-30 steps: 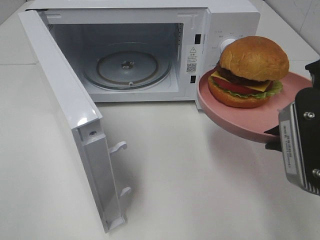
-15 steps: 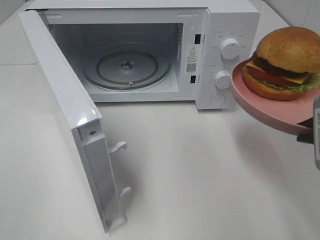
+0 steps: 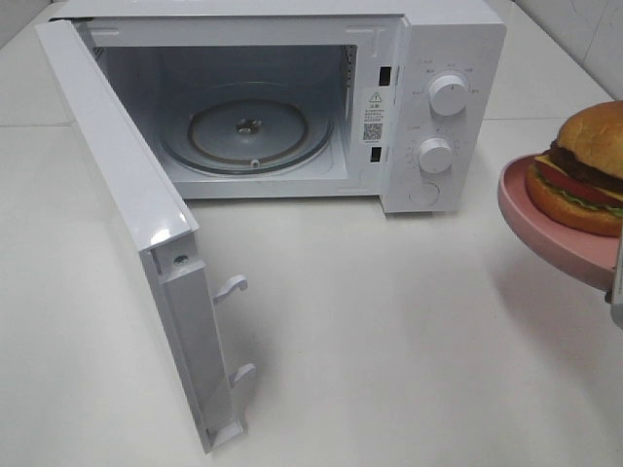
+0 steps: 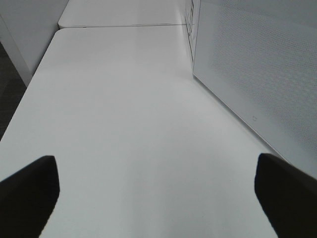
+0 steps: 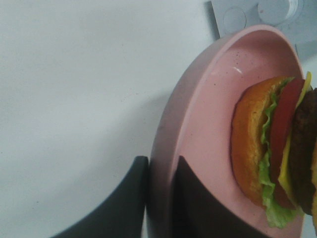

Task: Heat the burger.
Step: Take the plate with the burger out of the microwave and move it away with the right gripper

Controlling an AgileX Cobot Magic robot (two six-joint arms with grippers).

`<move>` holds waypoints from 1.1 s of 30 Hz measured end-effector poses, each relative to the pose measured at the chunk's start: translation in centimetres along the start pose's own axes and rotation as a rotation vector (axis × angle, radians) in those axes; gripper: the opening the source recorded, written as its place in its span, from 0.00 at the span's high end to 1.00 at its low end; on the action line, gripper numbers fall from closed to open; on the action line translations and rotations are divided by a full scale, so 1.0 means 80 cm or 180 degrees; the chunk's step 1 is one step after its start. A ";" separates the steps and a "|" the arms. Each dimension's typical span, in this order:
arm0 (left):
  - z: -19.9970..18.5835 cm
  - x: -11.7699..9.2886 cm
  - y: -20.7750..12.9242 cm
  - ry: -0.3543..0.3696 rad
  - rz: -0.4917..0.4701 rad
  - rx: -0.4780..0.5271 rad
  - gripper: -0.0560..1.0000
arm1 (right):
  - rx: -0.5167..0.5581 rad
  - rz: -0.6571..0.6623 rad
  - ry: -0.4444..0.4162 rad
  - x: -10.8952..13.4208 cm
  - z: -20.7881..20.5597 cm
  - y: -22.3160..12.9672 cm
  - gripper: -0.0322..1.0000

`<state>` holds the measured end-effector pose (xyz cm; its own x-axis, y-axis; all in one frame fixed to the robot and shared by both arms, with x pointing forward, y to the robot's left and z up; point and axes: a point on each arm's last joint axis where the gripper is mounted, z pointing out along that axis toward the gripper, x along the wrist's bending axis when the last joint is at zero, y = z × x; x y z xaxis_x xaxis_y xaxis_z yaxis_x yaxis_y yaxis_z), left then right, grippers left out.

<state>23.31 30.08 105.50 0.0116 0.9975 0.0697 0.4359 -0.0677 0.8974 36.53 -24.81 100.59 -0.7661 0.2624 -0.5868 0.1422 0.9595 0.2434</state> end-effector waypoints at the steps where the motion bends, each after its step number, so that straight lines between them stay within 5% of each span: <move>1: 0.000 0.000 0.000 0.0000 0.0000 0.0000 0.00 | 0.0047 0.0128 -0.0003 0.003 0.002 -0.003 0.90; 8: 0.000 0.000 0.000 0.0000 0.0000 0.0000 0.00 | 0.0220 0.0509 -0.0103 0.003 0.007 -0.015 0.90; 16: 0.000 0.000 0.000 0.0000 0.0000 0.0000 0.00 | 0.0545 0.1036 -0.0517 -0.015 0.007 -0.038 0.90; 33: 0.000 0.000 0.000 0.0000 0.0000 0.0000 0.00 | 0.1054 0.1278 -0.0612 -0.021 0.027 -0.049 0.90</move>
<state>23.31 30.08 105.50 0.0116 0.9975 0.0697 0.4359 -0.0677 0.8974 38.61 -28.76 98.96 -0.4872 0.5985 -0.6360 0.6127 0.7532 0.2395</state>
